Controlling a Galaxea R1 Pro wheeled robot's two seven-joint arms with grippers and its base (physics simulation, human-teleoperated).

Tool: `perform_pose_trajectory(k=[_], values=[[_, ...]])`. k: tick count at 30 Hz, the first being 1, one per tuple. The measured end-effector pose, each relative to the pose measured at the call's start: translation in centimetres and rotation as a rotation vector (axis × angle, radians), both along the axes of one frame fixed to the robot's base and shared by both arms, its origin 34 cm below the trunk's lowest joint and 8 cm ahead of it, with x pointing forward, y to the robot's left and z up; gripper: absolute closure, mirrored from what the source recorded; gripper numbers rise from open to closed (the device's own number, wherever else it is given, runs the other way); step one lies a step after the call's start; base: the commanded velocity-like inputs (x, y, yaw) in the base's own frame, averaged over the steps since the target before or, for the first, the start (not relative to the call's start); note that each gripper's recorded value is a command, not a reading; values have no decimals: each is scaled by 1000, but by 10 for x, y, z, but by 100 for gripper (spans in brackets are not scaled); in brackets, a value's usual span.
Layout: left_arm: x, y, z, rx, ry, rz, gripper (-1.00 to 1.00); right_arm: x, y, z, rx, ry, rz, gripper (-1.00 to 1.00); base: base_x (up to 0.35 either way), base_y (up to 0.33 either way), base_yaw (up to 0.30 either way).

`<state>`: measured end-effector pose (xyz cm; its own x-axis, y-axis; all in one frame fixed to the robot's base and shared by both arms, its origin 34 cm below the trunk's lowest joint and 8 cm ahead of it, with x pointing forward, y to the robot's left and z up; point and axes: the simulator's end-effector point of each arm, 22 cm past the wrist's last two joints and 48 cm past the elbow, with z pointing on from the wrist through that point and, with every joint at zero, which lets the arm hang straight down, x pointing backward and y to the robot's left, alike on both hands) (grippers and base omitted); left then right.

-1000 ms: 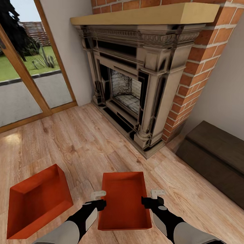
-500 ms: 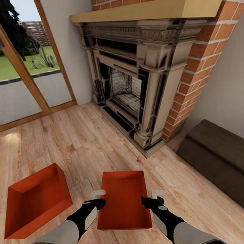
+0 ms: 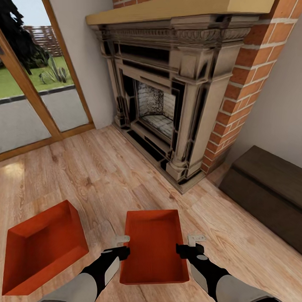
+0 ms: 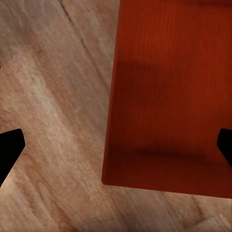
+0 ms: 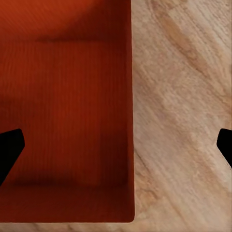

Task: Move the two storage containers from the living room to the garage. In the garage, place one container on the floor and stack the other container on top of it (either order is fine).

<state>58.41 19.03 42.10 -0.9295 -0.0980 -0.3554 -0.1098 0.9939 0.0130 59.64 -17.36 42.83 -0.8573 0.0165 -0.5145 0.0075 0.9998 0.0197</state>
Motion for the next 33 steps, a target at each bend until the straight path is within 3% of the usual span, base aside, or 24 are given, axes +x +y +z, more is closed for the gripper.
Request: perform_pose_trajectory(k=[10, 33], values=[[-4, 2, -20, 21, 3, -36, -100, 0, -2, -18, -46, -13, 84, -100, 0, 0, 0], [-2, 13, -61, 38, -20, -30, -100, -3, 2, -60, -36, -27, 71, -100, 0, 0, 0]])
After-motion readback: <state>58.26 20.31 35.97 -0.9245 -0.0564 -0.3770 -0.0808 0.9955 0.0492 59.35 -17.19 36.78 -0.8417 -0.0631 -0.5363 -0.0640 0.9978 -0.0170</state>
